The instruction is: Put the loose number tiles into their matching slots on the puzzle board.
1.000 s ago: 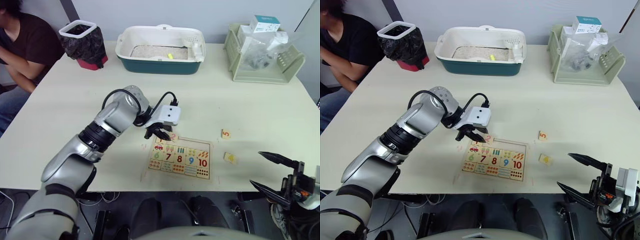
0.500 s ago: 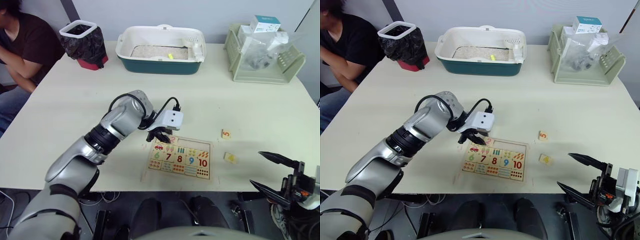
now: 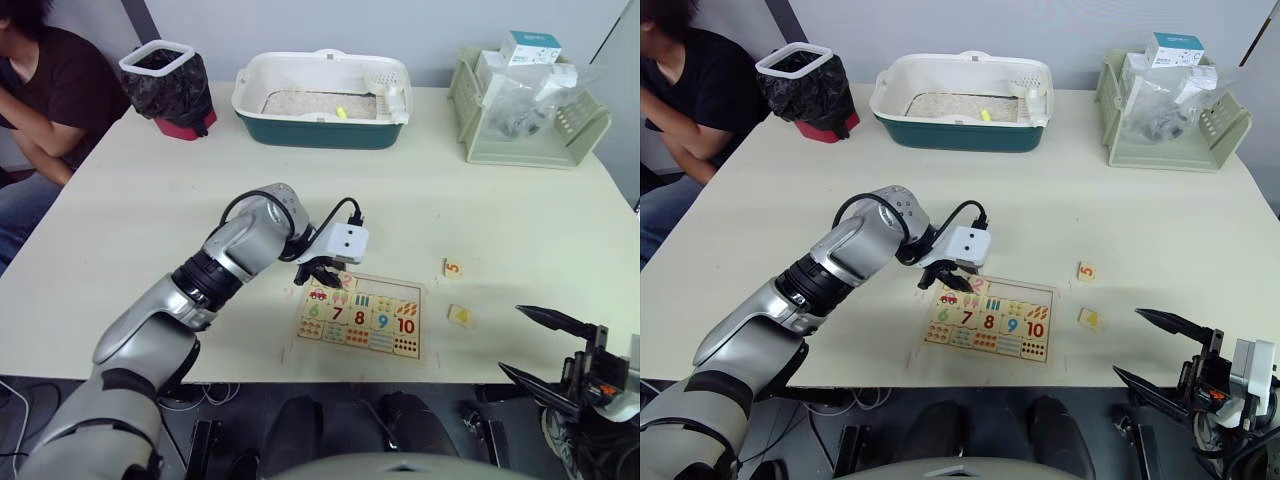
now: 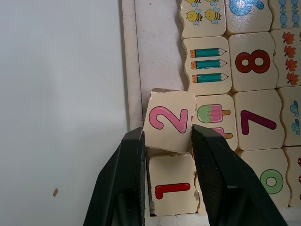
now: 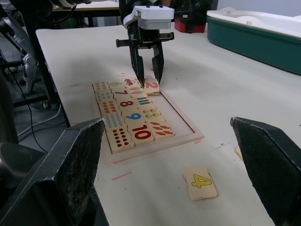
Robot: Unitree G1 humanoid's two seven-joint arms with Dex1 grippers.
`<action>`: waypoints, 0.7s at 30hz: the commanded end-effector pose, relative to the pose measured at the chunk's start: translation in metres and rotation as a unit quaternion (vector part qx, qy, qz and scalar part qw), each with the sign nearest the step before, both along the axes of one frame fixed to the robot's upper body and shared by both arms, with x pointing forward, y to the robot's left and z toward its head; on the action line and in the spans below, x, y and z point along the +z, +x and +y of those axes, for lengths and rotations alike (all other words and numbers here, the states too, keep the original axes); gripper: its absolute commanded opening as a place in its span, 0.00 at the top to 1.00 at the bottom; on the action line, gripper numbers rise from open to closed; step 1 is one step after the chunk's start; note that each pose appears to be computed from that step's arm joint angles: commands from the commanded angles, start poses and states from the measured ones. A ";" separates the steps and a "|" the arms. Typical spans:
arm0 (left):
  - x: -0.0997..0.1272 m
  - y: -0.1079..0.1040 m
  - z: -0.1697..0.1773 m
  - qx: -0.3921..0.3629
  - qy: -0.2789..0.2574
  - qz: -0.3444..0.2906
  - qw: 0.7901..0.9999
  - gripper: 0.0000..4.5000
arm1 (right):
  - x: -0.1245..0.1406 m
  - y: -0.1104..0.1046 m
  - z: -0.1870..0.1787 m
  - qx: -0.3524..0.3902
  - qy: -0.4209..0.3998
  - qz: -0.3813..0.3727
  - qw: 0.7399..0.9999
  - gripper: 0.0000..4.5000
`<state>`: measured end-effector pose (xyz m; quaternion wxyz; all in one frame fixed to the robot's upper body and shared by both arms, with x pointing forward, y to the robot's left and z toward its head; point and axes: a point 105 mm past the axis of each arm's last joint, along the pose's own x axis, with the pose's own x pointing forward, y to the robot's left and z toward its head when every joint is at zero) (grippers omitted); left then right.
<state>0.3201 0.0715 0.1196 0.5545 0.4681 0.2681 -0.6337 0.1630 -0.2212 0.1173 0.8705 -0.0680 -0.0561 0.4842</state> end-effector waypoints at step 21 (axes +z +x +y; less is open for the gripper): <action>0.012 -0.004 -0.006 0.022 -0.008 -0.008 1.000 0.78 | 0.002 -0.003 0.000 0.001 -0.004 -0.010 1.000 0.00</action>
